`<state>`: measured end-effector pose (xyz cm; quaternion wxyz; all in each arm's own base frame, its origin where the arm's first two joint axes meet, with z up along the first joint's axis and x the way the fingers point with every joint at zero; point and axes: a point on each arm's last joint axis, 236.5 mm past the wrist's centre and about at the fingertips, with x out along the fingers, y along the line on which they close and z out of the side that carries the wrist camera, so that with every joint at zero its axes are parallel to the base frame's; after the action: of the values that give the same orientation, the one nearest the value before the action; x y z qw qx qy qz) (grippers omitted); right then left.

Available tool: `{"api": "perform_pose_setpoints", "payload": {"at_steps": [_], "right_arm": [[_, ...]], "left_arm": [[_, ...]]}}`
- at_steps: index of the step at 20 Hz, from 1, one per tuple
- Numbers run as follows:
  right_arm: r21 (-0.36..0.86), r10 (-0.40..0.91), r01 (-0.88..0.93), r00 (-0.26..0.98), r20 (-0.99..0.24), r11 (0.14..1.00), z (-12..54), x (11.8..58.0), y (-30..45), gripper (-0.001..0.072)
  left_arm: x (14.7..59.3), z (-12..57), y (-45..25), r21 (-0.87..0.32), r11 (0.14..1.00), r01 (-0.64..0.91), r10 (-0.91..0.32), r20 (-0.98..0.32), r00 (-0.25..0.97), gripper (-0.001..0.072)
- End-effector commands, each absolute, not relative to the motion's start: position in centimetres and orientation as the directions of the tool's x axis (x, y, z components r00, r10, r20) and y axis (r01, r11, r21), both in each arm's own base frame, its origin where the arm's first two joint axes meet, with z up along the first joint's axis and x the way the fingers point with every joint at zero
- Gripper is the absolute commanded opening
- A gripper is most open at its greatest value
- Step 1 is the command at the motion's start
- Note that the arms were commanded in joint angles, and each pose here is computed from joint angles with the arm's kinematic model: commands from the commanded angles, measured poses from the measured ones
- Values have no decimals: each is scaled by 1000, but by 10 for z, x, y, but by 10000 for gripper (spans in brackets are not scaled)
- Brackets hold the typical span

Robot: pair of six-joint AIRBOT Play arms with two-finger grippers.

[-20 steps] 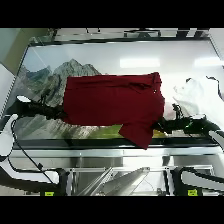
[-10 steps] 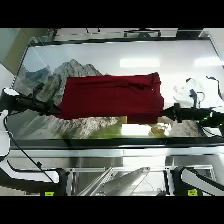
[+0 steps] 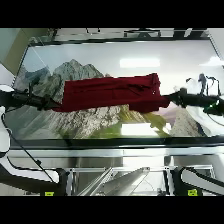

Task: Fold the shirts.

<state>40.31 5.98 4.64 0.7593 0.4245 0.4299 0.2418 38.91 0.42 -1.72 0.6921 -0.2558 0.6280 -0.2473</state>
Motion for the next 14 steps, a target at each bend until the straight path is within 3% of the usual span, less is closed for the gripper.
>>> {"api": "perform_pose_setpoints", "payload": {"at_steps": [1, 4, 8, 13, 14], "right_arm": [[830, 705, -49, 556, -440, 556, 57, 461, 60, 18], [814, 695, -61, 560, -451, 577, 38, 507, 66, 18], [785, 652, -40, 584, -484, 618, -9, 557, 66, 19], [760, 614, 14, 579, -536, 650, -78, 574, 60, 36], [754, 610, 14, 577, -543, 657, -85, 574, 59, 143]], "left_arm": [[428, -10, 1, -650, 756, 74, -654, -748, 115, 23], [470, -18, -3, -626, 769, 129, -639, -756, 138, 23], [536, -38, -4, -566, 805, 179, -594, -763, 257, 23], [578, -81, -3, -538, 826, 166, -561, -761, 325, 24], [581, -92, 0, -533, 834, 141, -547, -765, 341, 35]]}}
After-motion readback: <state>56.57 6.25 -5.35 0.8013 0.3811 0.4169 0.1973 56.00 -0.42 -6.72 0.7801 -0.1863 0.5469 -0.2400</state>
